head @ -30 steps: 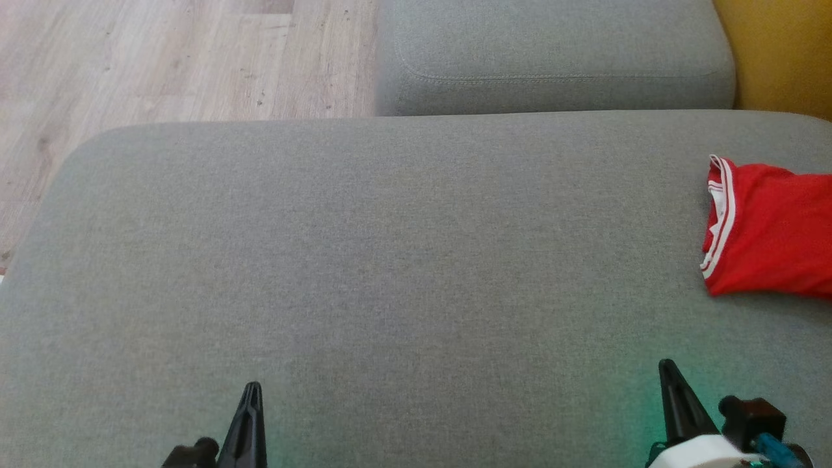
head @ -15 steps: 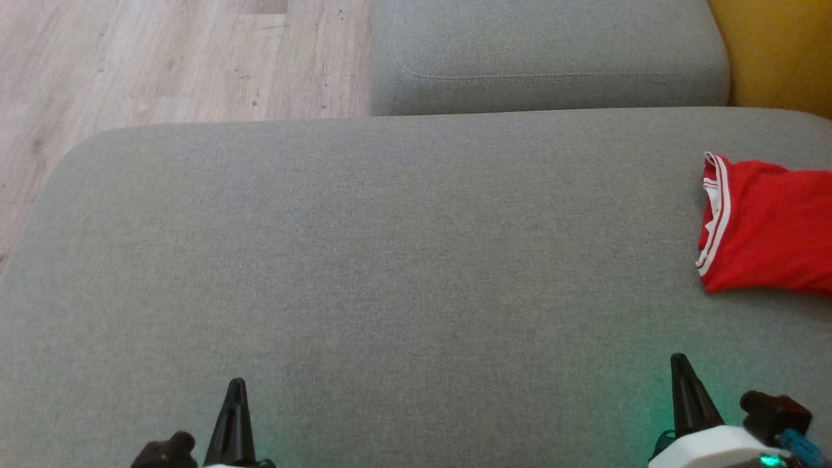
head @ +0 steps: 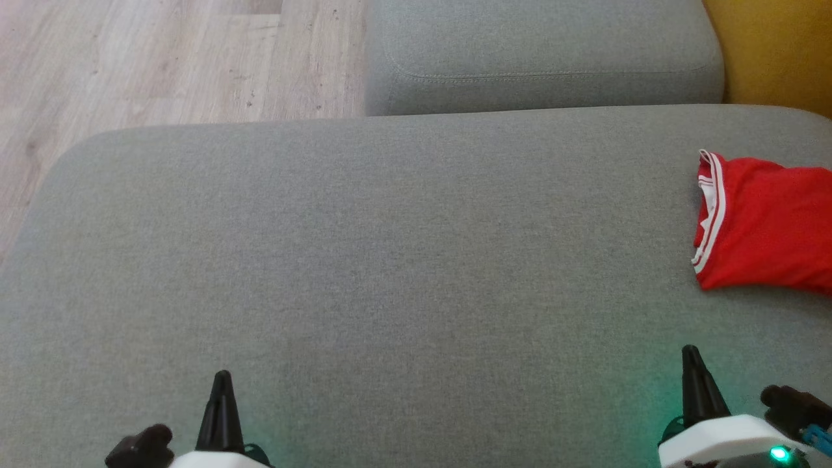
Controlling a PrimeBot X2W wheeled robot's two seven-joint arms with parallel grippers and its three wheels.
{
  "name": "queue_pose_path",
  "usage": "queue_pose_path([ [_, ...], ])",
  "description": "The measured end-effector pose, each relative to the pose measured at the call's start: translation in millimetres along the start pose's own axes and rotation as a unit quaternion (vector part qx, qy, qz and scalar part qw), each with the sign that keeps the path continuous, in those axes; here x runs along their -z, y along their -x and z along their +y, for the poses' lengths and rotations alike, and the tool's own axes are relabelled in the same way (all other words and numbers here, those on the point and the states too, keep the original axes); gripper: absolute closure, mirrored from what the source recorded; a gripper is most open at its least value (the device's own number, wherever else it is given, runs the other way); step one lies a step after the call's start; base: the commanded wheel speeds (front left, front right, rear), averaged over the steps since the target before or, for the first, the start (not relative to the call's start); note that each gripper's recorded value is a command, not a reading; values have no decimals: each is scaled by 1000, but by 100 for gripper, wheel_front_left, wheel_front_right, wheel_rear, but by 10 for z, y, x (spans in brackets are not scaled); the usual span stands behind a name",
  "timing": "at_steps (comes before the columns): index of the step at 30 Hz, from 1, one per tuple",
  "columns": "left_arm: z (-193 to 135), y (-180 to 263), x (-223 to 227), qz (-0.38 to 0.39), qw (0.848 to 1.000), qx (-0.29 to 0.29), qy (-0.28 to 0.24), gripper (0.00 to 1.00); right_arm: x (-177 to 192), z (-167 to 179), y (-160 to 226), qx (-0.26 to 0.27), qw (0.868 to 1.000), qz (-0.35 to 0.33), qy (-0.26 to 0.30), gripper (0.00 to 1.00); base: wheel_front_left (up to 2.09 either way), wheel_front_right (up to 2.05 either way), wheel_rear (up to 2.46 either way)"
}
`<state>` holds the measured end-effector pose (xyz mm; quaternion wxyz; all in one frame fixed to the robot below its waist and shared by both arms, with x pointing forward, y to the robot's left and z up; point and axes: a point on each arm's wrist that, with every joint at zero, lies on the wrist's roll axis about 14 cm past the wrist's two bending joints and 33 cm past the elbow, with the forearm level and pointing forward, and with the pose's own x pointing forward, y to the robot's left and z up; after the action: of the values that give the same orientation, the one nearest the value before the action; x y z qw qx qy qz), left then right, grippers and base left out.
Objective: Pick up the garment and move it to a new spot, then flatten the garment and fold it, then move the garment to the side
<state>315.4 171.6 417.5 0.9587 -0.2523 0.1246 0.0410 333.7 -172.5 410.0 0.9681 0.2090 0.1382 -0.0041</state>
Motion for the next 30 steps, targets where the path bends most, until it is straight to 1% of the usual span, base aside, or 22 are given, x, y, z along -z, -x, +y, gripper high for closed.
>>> queue_pose_path([
  [7,39,-17,-23,1,999,-7,40,100,-57,-16,-24,6,999,-6,-44,100,0,0,0],
  [15,4,-72,-91,-3,997,-3,78,100,-93,-47,-27,12,996,-10,-87,100,0,0,0],
  [25,30,-104,-122,-1,991,-7,135,100,-181,-51,-63,14,989,-20,-148,100,0,0,0],
  [30,-5,-142,-166,-2,987,0,163,100,-194,-66,-60,16,984,-21,-179,100,0,0,0],
])
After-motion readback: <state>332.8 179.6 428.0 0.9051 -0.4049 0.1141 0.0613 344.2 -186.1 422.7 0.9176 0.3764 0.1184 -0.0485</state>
